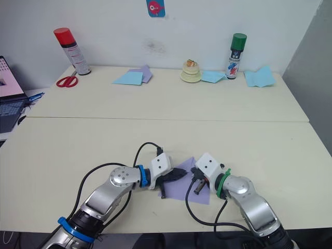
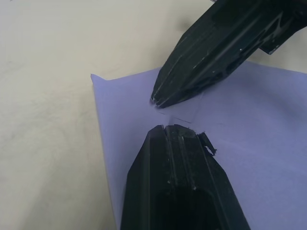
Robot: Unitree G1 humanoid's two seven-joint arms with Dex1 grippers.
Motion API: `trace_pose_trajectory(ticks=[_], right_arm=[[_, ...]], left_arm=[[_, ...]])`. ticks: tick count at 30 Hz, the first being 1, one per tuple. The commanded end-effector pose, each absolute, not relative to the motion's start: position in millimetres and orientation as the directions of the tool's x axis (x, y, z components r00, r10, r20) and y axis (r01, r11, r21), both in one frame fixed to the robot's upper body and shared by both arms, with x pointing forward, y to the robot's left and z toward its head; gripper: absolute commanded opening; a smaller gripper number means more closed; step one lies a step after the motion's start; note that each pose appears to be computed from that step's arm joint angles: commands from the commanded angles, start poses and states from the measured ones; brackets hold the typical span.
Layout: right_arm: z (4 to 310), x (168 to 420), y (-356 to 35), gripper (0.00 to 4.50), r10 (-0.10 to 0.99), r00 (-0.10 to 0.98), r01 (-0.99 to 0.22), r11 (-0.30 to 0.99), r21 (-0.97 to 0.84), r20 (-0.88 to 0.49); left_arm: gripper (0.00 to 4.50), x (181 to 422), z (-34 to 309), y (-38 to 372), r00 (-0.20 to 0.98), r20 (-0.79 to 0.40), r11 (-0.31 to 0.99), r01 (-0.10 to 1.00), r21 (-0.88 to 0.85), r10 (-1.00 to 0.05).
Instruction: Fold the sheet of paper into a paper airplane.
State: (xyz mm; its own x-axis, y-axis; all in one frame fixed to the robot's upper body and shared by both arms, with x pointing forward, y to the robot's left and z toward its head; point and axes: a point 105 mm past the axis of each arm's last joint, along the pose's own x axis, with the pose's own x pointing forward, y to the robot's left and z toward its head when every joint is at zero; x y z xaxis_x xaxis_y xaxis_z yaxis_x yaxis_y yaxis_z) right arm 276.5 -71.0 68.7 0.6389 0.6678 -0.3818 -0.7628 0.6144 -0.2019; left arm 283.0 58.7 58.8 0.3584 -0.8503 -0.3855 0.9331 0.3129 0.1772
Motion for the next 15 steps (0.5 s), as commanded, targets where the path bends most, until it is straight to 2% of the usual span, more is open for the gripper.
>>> trace_pose_trajectory(ticks=[1,15], right_arm=[[90,283,-73,0.0,0.674,0.682,-0.731,0.636,-0.247,-0.283],[85,288,-58,0.0,0.714,0.64,-0.768,0.595,-0.236,-0.283]], left_arm=[[0.02,281,41,66,0.37,-0.442,0.345,0.928,0.14,-0.817],[0.02,283,47,60,0.375,-0.42,0.358,0.926,0.121,-0.827]])
